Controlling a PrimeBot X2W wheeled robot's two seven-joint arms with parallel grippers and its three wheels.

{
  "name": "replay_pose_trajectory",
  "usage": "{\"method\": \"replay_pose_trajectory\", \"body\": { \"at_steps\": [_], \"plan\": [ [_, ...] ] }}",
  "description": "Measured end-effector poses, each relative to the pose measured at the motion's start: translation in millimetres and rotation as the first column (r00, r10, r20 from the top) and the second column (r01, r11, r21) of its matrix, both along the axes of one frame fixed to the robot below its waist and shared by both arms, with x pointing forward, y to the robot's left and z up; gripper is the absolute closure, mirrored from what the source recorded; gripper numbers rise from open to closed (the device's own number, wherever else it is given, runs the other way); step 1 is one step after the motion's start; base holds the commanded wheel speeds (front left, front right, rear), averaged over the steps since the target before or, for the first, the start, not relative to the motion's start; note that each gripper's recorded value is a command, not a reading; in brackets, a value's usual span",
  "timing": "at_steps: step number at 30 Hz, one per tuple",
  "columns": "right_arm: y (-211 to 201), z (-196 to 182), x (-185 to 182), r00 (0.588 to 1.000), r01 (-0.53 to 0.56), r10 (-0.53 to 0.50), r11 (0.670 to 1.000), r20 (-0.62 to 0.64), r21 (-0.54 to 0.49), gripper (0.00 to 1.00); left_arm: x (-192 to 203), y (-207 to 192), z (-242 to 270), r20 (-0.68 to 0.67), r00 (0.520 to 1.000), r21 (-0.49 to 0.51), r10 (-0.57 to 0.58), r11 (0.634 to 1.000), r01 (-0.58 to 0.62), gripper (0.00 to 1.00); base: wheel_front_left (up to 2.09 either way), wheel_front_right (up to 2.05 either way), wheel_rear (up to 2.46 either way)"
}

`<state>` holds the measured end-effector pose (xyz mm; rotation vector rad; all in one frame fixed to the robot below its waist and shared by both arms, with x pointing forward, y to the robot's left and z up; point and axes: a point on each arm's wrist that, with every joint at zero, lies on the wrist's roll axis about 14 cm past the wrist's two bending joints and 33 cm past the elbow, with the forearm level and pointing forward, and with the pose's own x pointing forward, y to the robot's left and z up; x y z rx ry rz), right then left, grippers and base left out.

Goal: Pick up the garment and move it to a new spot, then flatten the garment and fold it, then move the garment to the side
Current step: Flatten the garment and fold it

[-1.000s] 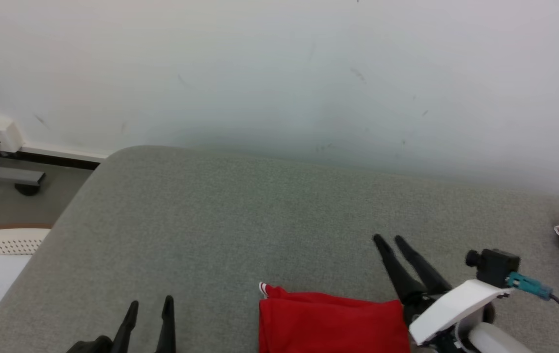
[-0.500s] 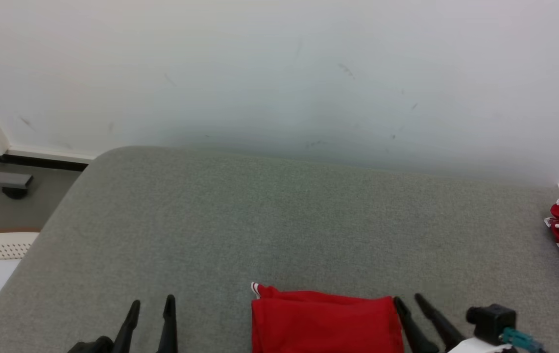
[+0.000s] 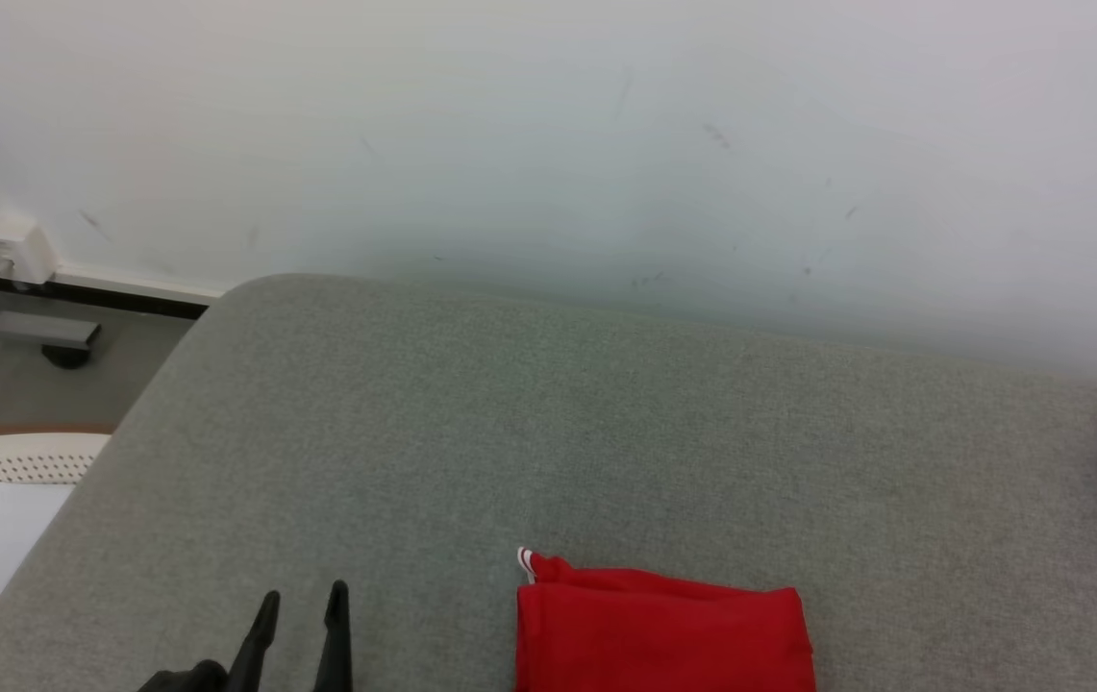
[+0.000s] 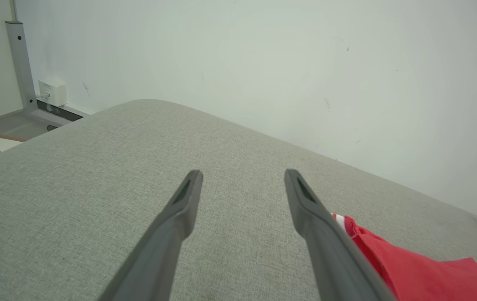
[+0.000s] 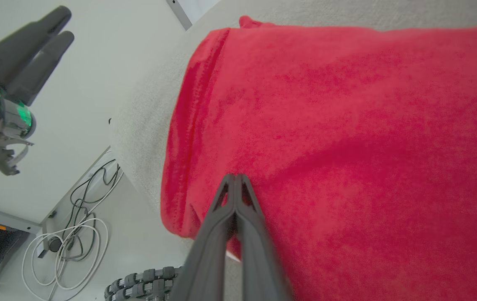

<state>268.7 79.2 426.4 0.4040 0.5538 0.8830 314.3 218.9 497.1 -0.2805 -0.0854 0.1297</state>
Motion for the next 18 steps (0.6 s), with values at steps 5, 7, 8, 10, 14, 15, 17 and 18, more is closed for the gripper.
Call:
{"method": "replay_pose_trajectory", "body": {
  "at_steps": [5, 7, 8, 10, 14, 15, 17, 18],
  "plan": [
    [18.2, -0.4, -15.0, 0.997, -0.05, 0.051, 0.998, -0.052, 0.024, 1.0, 1.2, 0.5, 0.1, -0.001, 1.0, -0.003, 0.003, 1.0, -0.003, 0.0, 0.0, 0.0, 0.0],
    [23.9, 7.2, -12.8, 0.998, -0.056, 0.058, 0.997, -0.038, 0.048, 1.0, 2.0, -0.3, 1.6, 0.004, 1.0, -0.002, 0.0, 1.0, 0.0, 0.0, 0.0, 0.0, 0.0],
    [26.6, 13.6, -9.8, 0.998, -0.052, 0.054, 0.996, -0.025, 0.068, 1.0, 1.9, -0.5, 1.8, 0.005, 1.0, -0.002, 0.0, 1.0, 0.0, 0.0, 0.0, 0.0, 0.0],
    [30.2, 27.4, -2.9, 0.999, -0.035, 0.036, 0.993, -0.003, 0.116, 1.0, 1.8, 0.2, 3.0, 0.009, 1.0, -0.002, 0.002, 1.0, -0.002, 0.0, 0.0, 0.0, 0.0],
    [21.7, 53.5, 22.5, 0.996, 0.026, -0.041, 0.982, 0.076, 0.186, 1.0, 3.0, -0.1, 6.9, 0.022, 1.0, -0.002, -0.003, 1.0, 0.003, 0.0, 0.0, 0.0, 0.0],
    [14.2, 58.8, 31.2, 0.993, 0.048, -0.068, 0.98, 0.101, 0.195, 1.0, 3.7, -0.5, 8.4, 0.027, 1.0, -0.001, -0.005, 1.0, 0.005, 0.0, 0.0, 0.0, 0.0],
    [-4.3, 66.1, 48.6, 0.982, 0.093, -0.123, 0.976, 0.146, 0.197, 0.8, 5.6, -2.6, 12.2, 0.039, 0.999, 0.001, -0.013, 1.0, 0.013, 0.0, 0.0, 0.0, 0.0],
    [-14.9, 69.5, 57.0, 0.974, 0.119, -0.153, 0.973, 0.168, 0.197, 0.65, 6.7, -4.5, 14.3, 0.045, 0.999, 0.002, -0.02, 1.0, 0.02, 0.0, 0.0, 0.0, 0.0]
  ]
}}
